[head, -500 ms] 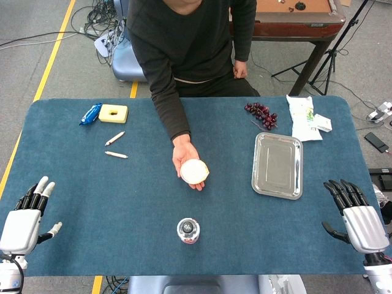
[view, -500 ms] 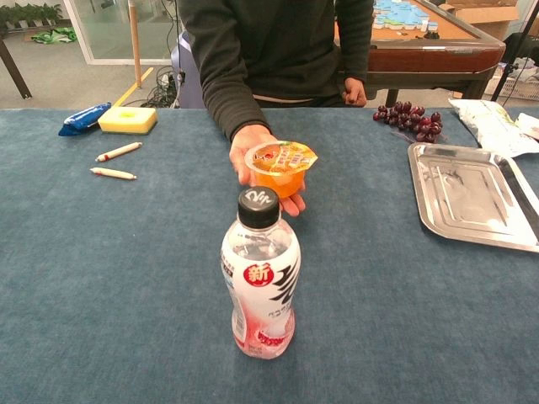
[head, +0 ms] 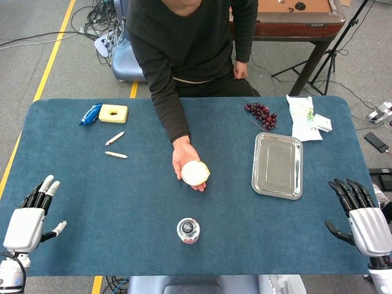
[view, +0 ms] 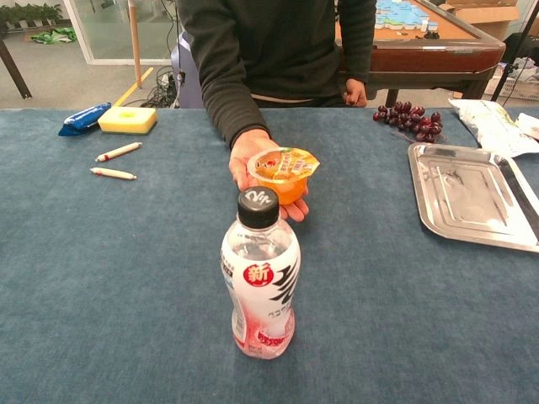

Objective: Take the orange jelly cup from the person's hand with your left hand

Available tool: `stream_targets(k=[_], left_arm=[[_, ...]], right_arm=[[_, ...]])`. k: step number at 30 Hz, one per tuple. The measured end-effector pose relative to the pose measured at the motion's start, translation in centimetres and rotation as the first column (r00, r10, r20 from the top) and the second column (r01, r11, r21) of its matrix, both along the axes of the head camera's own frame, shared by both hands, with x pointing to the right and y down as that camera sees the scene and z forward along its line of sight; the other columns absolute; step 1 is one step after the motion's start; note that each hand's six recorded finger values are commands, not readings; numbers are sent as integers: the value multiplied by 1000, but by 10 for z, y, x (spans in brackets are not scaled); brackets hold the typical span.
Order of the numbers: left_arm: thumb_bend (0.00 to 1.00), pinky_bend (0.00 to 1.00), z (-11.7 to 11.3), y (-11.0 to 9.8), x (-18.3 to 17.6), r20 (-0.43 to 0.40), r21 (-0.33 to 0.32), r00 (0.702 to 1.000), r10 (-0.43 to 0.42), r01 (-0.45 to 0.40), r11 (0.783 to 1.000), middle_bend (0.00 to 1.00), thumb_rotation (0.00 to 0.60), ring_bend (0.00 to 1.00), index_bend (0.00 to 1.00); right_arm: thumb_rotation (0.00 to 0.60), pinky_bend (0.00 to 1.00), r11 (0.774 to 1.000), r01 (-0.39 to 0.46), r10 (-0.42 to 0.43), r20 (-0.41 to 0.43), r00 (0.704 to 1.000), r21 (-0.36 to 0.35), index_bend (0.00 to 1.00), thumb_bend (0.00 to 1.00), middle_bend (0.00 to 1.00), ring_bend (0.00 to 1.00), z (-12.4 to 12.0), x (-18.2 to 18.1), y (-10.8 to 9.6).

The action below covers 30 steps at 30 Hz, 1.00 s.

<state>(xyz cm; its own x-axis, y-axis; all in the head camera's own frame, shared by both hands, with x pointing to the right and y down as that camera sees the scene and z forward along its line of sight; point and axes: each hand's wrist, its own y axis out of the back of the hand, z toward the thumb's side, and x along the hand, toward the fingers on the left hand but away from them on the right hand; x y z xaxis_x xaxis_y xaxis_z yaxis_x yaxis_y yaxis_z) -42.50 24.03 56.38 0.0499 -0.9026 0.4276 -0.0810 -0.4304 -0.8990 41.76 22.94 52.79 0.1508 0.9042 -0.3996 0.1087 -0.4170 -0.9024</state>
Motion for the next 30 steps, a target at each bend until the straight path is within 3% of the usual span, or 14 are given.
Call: stream_targets(k=[9, 14, 18, 22, 30], left_arm=[[197, 147, 11, -35, 22, -123, -13, 984, 131, -133, 991, 0, 600, 0, 0], [197, 139, 21, -65, 51, -249, -32, 942, 225, -240, 970, 0, 600, 0, 0], [197, 134, 34, -95, 85, -316, -51, 889, 331, -364, 930, 0, 600, 0, 0], [197, 133, 48, -123, 125, -348, -53, 827, 442, -488, 871, 0, 600, 0, 0], [197, 130, 68, -147, 200, -395, -41, 729, 560, -622, 782, 0, 600, 0, 0]], right_arm=[[600, 88, 1000, 18, -18, -10, 1000, 24, 90, 190, 99, 0, -9, -4, -5], [600, 88, 999, 33, -33, -1, 999, 17, 90, 190, 99, 0, -8, -12, -5], [600, 88, 999, 38, -38, -1, 999, 16, 90, 190, 99, 0, -8, -15, -5], [600, 88, 999, 42, -42, -11, 999, 9, 90, 190, 99, 0, -8, -17, -4], [600, 88, 999, 49, -50, -25, 998, -5, 90, 191, 99, 0, -5, -21, -6]])
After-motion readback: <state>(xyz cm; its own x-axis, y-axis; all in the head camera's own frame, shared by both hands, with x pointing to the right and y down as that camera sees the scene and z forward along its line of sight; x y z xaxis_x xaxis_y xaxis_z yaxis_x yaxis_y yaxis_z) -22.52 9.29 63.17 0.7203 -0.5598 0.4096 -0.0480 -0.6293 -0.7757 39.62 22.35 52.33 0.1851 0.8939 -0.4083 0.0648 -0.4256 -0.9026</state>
